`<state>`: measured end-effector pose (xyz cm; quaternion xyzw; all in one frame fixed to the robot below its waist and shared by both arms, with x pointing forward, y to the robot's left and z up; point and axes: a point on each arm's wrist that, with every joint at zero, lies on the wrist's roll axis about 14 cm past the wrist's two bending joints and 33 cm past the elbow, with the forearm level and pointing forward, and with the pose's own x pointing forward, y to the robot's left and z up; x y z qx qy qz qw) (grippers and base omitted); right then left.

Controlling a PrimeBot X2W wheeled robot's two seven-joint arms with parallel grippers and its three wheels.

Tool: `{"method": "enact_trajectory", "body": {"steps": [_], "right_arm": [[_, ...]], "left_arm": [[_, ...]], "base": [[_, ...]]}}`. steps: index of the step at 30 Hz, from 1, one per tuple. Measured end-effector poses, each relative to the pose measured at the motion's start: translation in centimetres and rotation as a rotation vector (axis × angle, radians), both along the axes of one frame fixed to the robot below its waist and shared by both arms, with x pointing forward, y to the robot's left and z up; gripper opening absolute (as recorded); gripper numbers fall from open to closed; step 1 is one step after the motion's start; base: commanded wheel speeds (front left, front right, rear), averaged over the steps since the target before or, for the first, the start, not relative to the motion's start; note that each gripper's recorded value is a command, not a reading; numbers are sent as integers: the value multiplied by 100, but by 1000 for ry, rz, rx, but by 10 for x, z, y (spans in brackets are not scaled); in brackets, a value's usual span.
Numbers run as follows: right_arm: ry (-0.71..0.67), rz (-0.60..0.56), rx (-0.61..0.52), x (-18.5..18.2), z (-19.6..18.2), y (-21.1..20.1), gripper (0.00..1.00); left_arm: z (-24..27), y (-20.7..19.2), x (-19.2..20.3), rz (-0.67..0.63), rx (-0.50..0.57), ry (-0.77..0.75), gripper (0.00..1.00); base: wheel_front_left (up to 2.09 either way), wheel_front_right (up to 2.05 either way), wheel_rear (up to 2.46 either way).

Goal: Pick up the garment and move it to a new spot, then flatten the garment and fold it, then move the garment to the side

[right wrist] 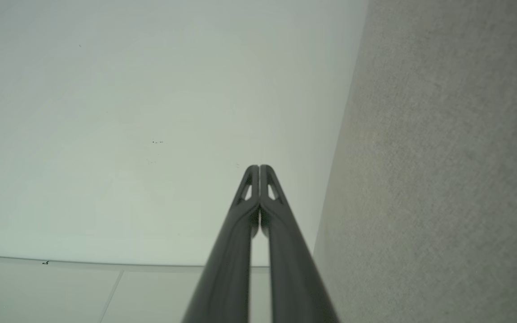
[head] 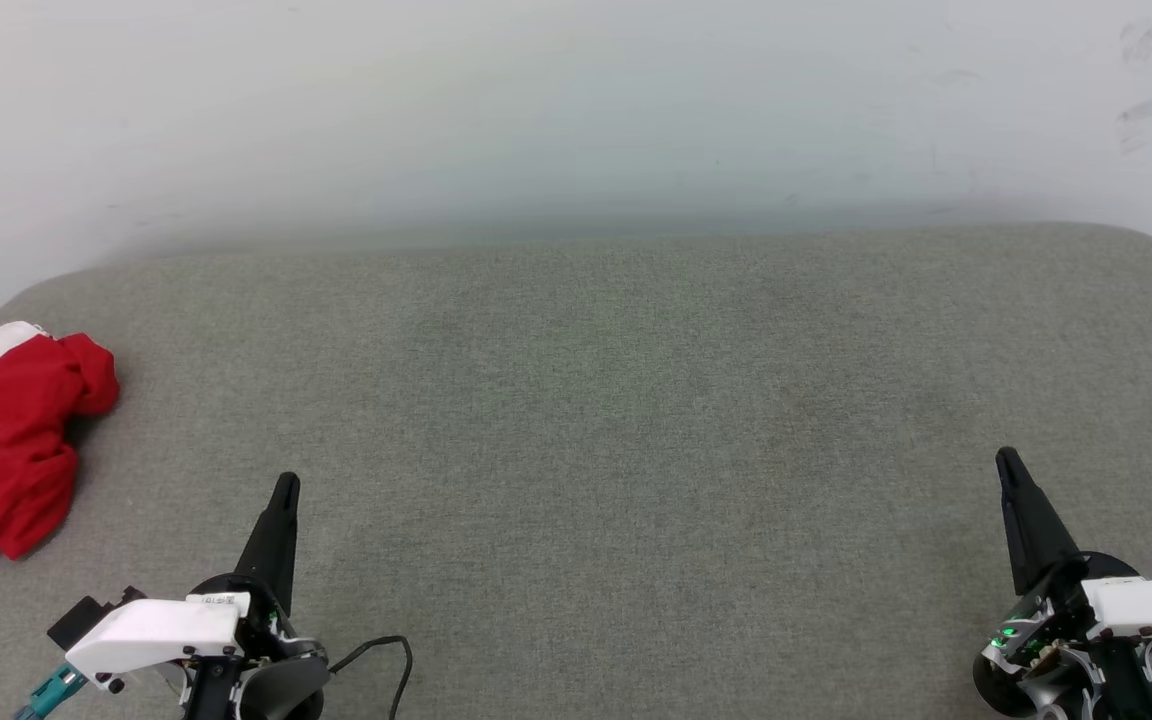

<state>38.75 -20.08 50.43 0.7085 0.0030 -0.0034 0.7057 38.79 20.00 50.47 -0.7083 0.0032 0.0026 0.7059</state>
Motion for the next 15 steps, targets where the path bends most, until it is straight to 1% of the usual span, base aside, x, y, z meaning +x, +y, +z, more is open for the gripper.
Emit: {"method": "enact_trajectory", "body": {"steps": [15], "right_arm": [[0, 0, 0, 0, 0, 0, 0]], "left_arm": [[0, 0, 0, 0, 0, 0, 0]], "base": [[0, 0, 0]]}}
